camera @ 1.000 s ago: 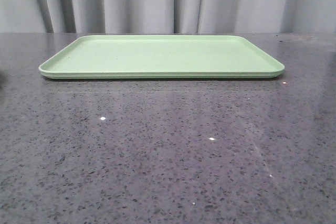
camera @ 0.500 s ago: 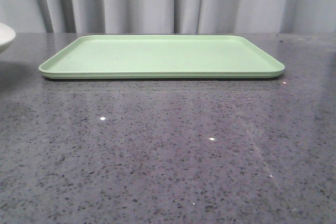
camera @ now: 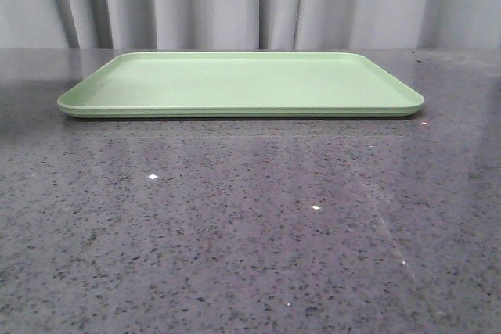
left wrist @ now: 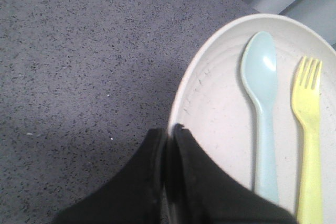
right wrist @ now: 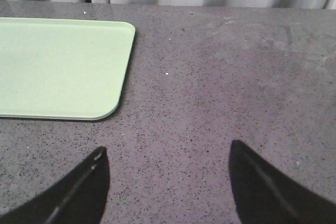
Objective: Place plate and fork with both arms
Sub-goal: 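Lift the plate with the left gripper and carry it over the tray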
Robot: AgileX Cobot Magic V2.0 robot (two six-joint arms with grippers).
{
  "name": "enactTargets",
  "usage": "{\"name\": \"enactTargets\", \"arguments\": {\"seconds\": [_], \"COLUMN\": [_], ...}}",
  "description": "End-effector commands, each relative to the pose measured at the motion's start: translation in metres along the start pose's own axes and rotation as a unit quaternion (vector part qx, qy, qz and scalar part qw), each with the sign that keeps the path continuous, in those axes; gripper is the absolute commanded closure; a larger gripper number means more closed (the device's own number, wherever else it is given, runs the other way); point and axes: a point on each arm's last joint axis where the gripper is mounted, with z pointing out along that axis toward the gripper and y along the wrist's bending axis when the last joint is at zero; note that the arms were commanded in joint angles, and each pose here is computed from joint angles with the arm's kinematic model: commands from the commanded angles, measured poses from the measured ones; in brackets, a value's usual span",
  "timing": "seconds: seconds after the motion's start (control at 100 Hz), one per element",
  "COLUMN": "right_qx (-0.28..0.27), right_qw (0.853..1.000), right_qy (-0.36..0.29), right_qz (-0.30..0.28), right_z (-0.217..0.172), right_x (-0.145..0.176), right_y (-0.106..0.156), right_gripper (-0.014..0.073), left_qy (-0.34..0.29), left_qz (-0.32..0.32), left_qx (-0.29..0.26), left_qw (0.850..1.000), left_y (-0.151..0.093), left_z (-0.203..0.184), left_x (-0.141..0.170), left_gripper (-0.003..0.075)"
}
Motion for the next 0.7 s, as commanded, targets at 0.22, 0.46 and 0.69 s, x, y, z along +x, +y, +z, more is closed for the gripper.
{"name": "enactTargets", "arguments": {"seconds": [0.22, 0.46, 0.69], "right_qx": [0.002, 0.002, 0.002], "right_qw": [0.999, 0.999, 0.999], "right_qy": [-0.043, -0.043, -0.043], "right_qz": [0.002, 0.002, 0.002], "right_z": [0.000, 0.000, 0.000], "right_x": [-0.014, -0.014, -0.014], "right_y": [0.000, 0.000, 0.000], "right_gripper": [0.0104, 0.0104, 0.0104], "left_qy": [-0.019, 0.004, 0.041], "left_qz": [0.006, 0.014, 0.028], "left_qx": [0.097, 0.136, 0.161], "left_qw": [0.995, 0.991, 0.986], "left_y": [-0.052, -0.097, -0.136], "left_z": [0.028, 0.077, 0.124], "left_x": [-0.001, 0.015, 0.028], "left_gripper": [0.0741, 0.0741, 0.0741]}}
